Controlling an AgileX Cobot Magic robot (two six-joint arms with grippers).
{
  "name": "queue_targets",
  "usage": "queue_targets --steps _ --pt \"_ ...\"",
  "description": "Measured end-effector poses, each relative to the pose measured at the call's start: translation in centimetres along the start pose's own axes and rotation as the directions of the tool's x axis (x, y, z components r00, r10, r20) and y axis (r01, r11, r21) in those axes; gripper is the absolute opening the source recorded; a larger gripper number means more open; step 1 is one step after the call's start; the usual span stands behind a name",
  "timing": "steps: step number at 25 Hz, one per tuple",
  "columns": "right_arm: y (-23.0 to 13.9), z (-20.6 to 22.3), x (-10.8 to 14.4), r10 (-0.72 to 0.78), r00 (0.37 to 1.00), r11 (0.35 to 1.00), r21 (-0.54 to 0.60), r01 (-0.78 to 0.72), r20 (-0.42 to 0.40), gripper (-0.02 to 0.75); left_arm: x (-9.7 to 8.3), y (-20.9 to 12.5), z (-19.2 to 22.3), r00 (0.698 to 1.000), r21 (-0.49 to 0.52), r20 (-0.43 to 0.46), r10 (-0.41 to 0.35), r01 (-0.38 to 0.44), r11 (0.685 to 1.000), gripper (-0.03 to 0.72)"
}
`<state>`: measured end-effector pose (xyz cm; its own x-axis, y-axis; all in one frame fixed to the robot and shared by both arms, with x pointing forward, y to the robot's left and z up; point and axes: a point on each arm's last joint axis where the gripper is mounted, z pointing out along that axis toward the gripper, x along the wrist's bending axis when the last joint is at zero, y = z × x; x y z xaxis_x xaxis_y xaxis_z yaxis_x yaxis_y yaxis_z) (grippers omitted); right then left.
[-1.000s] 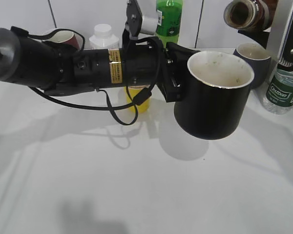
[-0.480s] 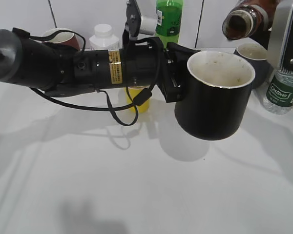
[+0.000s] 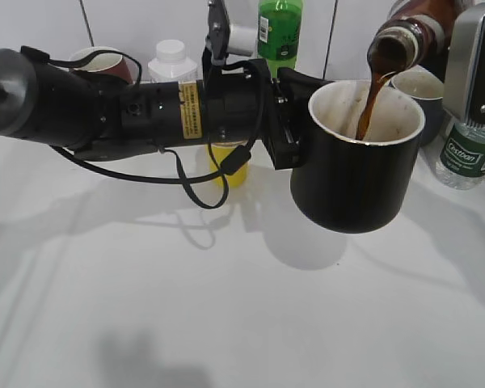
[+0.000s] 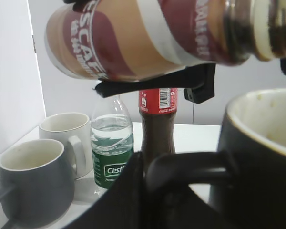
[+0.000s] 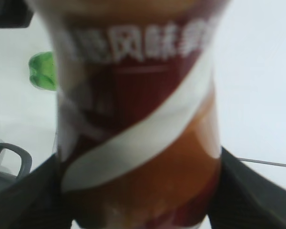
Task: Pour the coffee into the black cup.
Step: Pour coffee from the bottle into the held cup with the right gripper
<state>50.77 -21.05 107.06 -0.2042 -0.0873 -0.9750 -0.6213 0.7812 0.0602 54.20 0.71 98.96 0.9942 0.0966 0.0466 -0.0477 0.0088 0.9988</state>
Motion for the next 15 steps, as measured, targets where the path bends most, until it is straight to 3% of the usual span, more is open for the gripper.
queue_targets --steps 15 --pt "-0.01 0.00 0.00 -0.037 0.999 0.999 0.001 0.037 0.000 0.538 -0.10 0.08 0.00 1.000 -0.009 0.011 0.002 -0.002 1.000 0.034"
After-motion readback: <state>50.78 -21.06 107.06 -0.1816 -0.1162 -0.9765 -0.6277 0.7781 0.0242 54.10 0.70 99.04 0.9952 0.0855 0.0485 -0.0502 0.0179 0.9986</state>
